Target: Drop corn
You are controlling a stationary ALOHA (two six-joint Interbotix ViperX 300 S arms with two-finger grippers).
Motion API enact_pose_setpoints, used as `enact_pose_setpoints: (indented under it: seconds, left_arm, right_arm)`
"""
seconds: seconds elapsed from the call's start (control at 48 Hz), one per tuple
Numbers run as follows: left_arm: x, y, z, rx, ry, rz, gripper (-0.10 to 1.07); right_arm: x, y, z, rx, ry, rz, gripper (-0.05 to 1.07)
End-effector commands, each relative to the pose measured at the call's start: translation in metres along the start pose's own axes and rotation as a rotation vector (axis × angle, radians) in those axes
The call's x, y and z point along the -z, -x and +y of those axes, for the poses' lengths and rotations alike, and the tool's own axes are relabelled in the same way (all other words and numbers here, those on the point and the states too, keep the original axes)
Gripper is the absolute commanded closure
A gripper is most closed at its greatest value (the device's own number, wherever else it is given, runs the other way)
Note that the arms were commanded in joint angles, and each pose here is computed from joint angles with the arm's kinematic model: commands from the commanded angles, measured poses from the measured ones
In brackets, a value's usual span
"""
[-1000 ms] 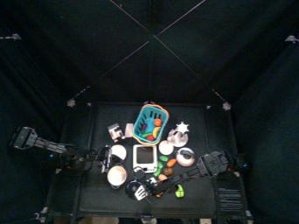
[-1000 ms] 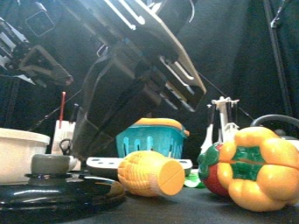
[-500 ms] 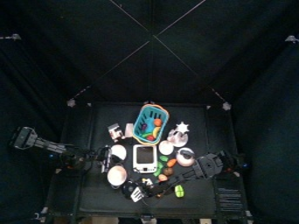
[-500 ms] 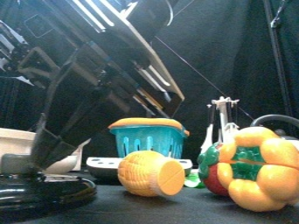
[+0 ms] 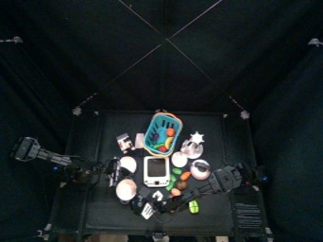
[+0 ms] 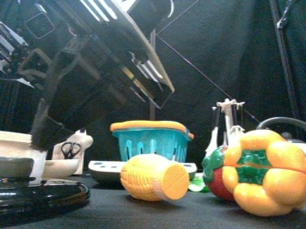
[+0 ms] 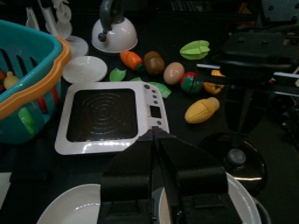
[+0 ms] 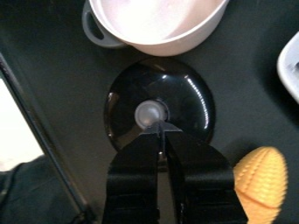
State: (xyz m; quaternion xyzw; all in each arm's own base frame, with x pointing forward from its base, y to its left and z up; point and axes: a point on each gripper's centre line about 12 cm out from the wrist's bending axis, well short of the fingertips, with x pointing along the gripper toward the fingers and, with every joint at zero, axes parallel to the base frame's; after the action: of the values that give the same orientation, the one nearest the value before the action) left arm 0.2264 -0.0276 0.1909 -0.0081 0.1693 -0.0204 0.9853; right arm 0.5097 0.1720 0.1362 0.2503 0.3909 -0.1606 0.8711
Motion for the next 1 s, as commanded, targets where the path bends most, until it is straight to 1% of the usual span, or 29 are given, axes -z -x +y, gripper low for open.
enact_pose_setpoints:
  seconds: [0.0, 0.125, 0.229, 0.354, 0.521, 0.667, 0.75, 0.854, 0.979]
  left_arm:
    - [-0.01, 0.004, 0.0, -0.002, 0.008, -0.046, 0.52]
    - [-0.016, 0.016, 0.003, -0.005, 0.045, -0.102, 0.52]
    - [-0.013, 0.025, 0.005, -0.012, 0.076, -0.123, 0.52]
    - [-0.005, 0.027, 0.008, -0.025, 0.075, -0.125, 0.52]
    - [-0.004, 0.027, 0.007, -0.021, 0.064, -0.123, 0.52]
    - [-0.003, 0.027, 0.007, -0.019, 0.056, -0.121, 0.52]
    - [-0.003, 0.027, 0.007, -0.019, 0.056, -0.12, 0.52]
    - [-0.003, 0.028, 0.007, -0.019, 0.056, -0.12, 0.52]
    - [0.001, 0.028, 0.008, -0.021, 0.05, -0.109, 0.52]
  right_arm:
    - [-0.019, 0.031, 0.014, -0.053, 0.046, -0.052, 0.6]
    - [-0.015, 0.034, 0.013, -0.043, 0.105, -0.056, 0.53]
    - [-0.013, 0.033, 0.01, -0.027, 0.134, -0.056, 0.51]
    - [-0.013, 0.034, 0.009, -0.02, 0.138, -0.056, 0.51]
    - [-0.015, 0.043, 0.008, -0.013, 0.141, -0.063, 0.51]
    - [-0.014, 0.05, 0.003, 0.013, 0.139, -0.058, 0.51]
    - [-0.013, 0.051, -0.001, 0.031, 0.142, -0.055, 0.51]
    - [-0.013, 0.051, -0.002, 0.035, 0.145, -0.054, 0.51]
    - [-0.013, 0.054, -0.002, 0.038, 0.157, -0.062, 0.51]
